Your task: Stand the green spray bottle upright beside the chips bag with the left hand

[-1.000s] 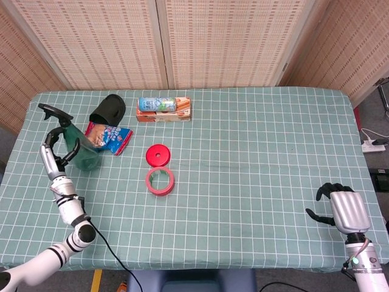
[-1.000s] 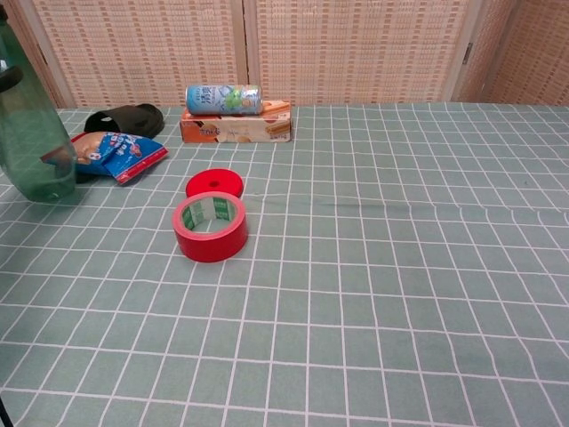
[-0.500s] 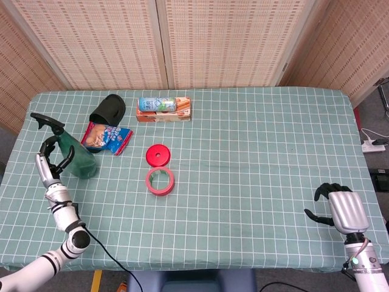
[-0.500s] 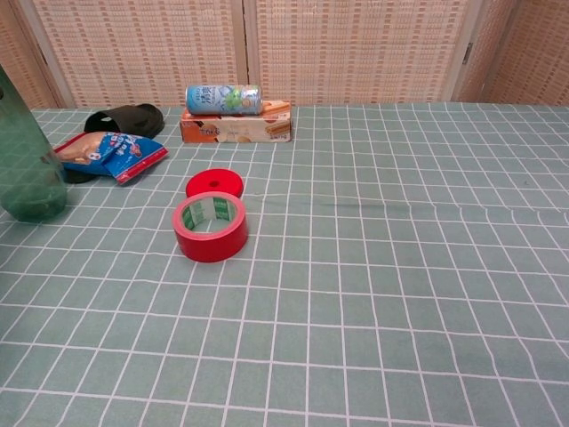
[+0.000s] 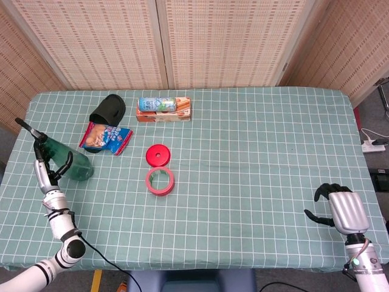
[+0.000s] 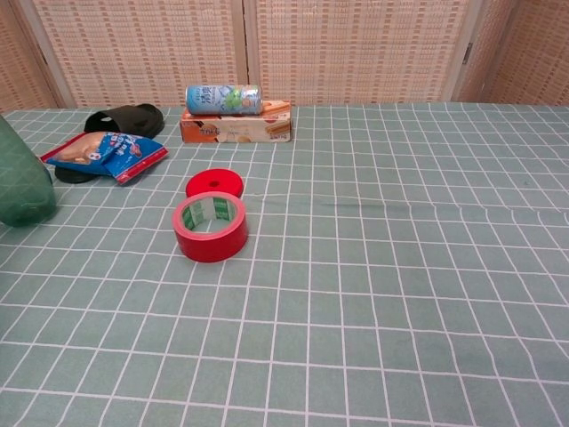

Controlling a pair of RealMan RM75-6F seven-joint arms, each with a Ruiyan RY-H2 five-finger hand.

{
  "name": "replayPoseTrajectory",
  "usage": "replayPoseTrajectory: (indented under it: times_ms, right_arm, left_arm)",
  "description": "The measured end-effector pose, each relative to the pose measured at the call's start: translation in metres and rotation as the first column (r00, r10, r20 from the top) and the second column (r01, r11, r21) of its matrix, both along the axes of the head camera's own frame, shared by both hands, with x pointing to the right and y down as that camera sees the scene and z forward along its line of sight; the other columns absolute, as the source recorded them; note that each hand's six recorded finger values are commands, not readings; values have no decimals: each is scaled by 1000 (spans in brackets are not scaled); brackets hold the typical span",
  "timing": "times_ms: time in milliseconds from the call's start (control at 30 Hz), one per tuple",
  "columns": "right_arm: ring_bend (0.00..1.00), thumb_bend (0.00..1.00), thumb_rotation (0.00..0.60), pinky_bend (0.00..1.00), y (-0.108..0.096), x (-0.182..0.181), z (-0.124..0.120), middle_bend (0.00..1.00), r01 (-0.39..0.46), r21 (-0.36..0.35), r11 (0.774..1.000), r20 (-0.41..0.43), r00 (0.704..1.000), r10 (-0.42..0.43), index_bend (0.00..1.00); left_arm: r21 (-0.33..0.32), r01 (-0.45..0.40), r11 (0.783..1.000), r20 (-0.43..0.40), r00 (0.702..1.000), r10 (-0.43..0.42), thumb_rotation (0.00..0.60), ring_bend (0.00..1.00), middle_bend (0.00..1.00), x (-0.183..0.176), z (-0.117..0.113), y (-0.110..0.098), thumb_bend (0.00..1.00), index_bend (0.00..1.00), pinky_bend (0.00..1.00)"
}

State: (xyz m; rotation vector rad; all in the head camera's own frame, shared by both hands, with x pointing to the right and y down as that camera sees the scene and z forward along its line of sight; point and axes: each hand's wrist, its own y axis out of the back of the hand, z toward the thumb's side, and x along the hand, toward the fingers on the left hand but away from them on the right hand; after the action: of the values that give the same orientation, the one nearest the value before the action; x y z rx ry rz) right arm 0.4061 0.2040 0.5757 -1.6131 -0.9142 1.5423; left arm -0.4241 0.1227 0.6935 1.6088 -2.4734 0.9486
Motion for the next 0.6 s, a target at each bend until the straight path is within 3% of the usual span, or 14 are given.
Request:
replayPoseTrajectory:
  times_ms: [300, 600]
  right_arm:
    - [365, 113, 600, 438, 1, 0, -1, 403, 5, 4, 1000, 9, 1000, -5, 597]
    - [369, 114, 600, 438, 1, 0, -2, 403, 8, 7, 1000, 18, 1000, -8, 603]
  left_arm:
    - [12, -4, 1000, -11, 1000, 4, 600, 14, 0, 0, -9, 6, 219, 0, 138]
    - [8, -24, 1000, -5, 1000, 24, 600, 0, 0, 1, -14, 12, 218, 0, 122]
